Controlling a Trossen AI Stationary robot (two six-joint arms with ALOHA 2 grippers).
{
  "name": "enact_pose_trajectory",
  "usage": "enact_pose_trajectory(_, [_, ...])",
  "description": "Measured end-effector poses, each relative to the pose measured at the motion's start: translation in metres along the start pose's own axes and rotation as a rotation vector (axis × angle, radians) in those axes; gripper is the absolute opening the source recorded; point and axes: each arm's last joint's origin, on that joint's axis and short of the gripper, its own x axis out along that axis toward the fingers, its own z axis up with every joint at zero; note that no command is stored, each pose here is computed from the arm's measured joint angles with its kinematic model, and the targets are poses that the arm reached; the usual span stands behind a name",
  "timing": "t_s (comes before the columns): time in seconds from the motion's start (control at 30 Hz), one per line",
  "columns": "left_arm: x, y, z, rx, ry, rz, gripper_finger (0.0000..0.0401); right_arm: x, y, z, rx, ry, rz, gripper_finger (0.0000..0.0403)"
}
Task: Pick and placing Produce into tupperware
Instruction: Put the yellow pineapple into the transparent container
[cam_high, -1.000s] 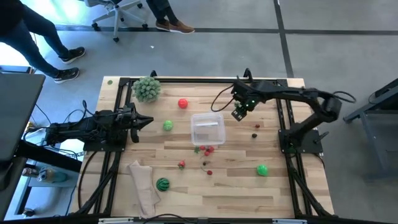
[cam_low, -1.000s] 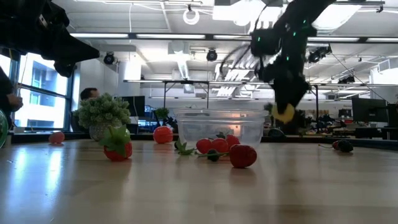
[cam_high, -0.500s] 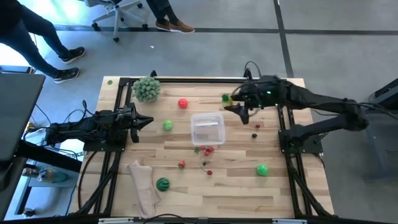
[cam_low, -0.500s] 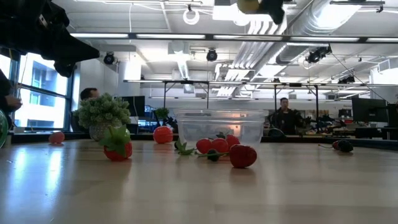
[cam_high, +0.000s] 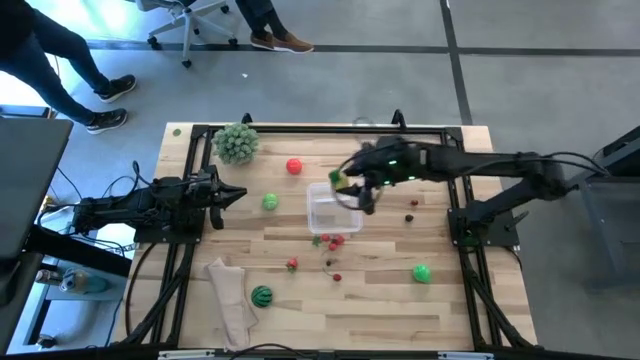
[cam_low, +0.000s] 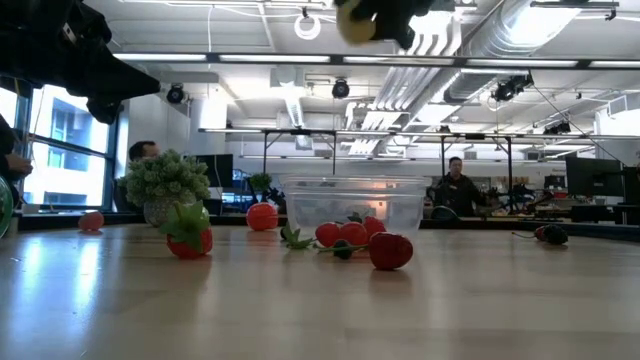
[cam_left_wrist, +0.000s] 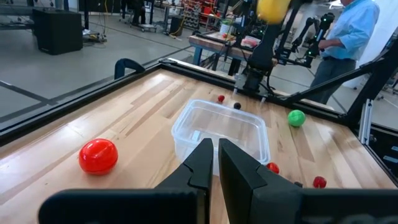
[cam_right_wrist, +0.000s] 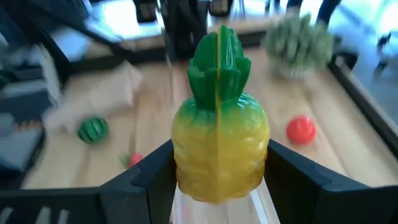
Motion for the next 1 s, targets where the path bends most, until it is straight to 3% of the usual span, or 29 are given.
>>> enact_pose_trajectory(0.23, [0.0, 0.0, 0.0, 0.0, 0.0, 0.0, 0.0017, 0.076, -0.014, -0.035, 0.021, 0.252, -0.03, 0.0197])
enact_pose_trajectory(0.43, [0.0, 0.0, 0.0, 0.001, 0.001, 0.0, 0.0017, 0.122, -0.031, -0.068, 0.05, 0.41, -0.061, 0.0197])
enact_pose_trajectory(0.63, [0.0, 0.0, 0.0, 0.001, 0.002, 0.0, 0.0017, 0.145, -0.038, -0.09, 0.057, 0.505, -0.072, 0.0197])
enact_pose_trajectory(1.0, [0.0, 0.0, -0.001, 0.002, 0.008, 0.002, 0.0017, 0.158, -0.04, -0.107, 0.064, 0.581, -0.078, 0.0197])
